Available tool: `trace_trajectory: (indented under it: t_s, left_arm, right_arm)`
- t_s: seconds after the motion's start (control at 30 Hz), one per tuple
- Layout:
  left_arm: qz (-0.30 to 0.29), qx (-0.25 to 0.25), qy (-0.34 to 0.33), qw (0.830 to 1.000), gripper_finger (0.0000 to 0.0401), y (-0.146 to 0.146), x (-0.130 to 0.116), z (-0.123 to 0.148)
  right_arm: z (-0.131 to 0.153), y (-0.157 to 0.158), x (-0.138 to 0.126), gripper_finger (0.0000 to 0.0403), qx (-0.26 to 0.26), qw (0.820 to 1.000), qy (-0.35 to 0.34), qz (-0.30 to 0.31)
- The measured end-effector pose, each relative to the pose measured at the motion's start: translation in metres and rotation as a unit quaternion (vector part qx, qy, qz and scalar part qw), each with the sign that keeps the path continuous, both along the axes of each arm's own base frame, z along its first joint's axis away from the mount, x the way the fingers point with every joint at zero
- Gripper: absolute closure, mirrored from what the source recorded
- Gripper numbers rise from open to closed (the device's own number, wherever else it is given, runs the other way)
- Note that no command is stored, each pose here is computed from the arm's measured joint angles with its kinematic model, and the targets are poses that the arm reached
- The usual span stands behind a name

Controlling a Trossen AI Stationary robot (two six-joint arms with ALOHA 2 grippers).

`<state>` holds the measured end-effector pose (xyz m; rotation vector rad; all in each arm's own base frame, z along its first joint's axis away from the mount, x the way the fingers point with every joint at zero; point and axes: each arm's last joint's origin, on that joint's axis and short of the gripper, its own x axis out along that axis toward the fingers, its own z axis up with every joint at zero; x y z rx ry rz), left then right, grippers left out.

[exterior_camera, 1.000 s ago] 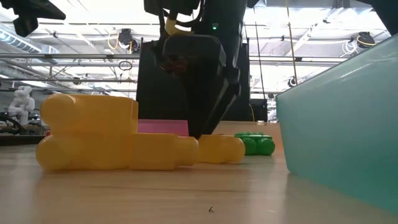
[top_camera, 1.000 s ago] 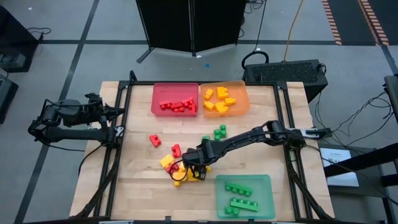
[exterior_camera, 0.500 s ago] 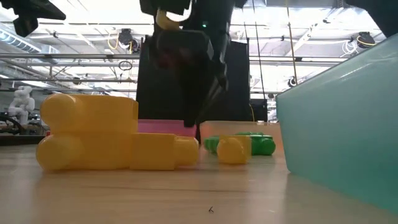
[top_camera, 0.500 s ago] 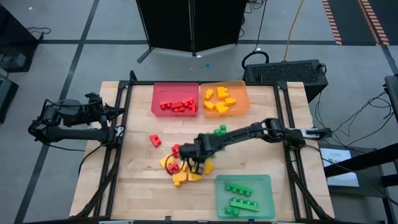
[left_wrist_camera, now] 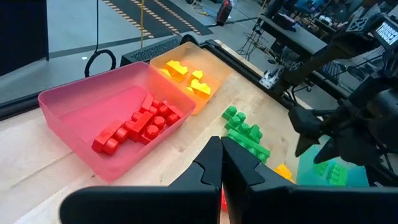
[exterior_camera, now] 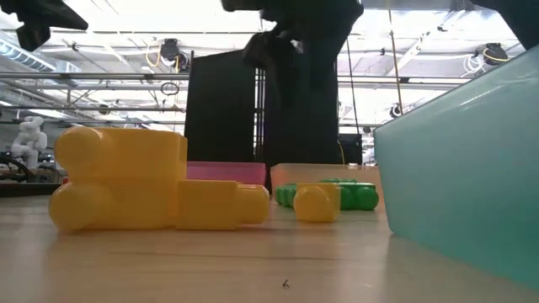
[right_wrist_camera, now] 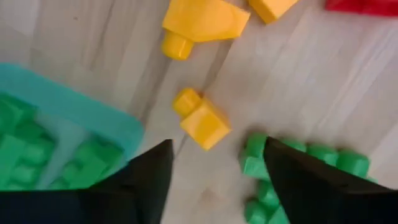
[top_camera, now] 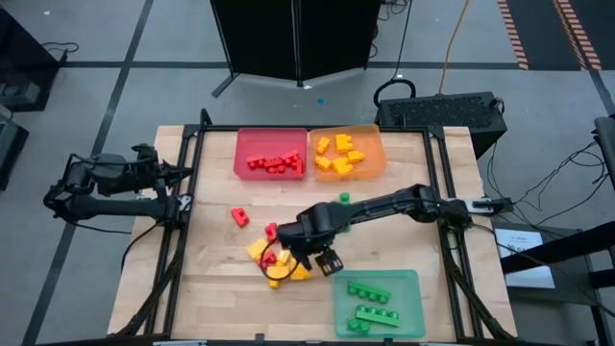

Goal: Sort blocks
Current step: Put the yellow game piece into the orange bin

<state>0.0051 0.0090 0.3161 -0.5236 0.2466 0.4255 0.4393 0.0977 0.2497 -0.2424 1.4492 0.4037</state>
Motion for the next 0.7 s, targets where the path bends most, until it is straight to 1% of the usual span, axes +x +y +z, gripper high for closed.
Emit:
trace_trajectory:
  t_s: [0.1, 0.2, 0.43, 0.53, 0.7]
  left_arm:
    - [0.0, 0.0, 0.011, 1.0, 0.0399, 0.0, -0.001, -0.002]
    - [0.0, 0.0, 0.011, 1.0, 0.0399, 0.0, -0.001, -0.002]
    - [0.004, 0.001, 0.011, 1.0, 0.0399, 0.0, -0.001, -0.002]
    - [0.004, 0.001, 0.011, 1.0, 0.0399, 0.0, -0.001, -0.002]
    - [0.004, 0.0, 0.011, 1.0, 0.0399, 0.0, -0.001, -0.002]
  right_arm:
    - [-0.018, 0.006, 0.004, 0.0117, -0.015, 1.0, 0.007, 0.015]
    - [-0.036, 0.009, 0.006, 0.01, -0.03, 0.999, 0.023, 0.023]
    - [-0.068, 0.017, 0.009, 0.0106, -0.036, 0.997, 0.051, 0.048]
    - [-0.076, 0.018, 0.011, 0.011, -0.038, 0.996, 0.057, 0.054]
    - [-0.098, 0.019, 0.016, 0.0117, -0.041, 0.995, 0.072, 0.057]
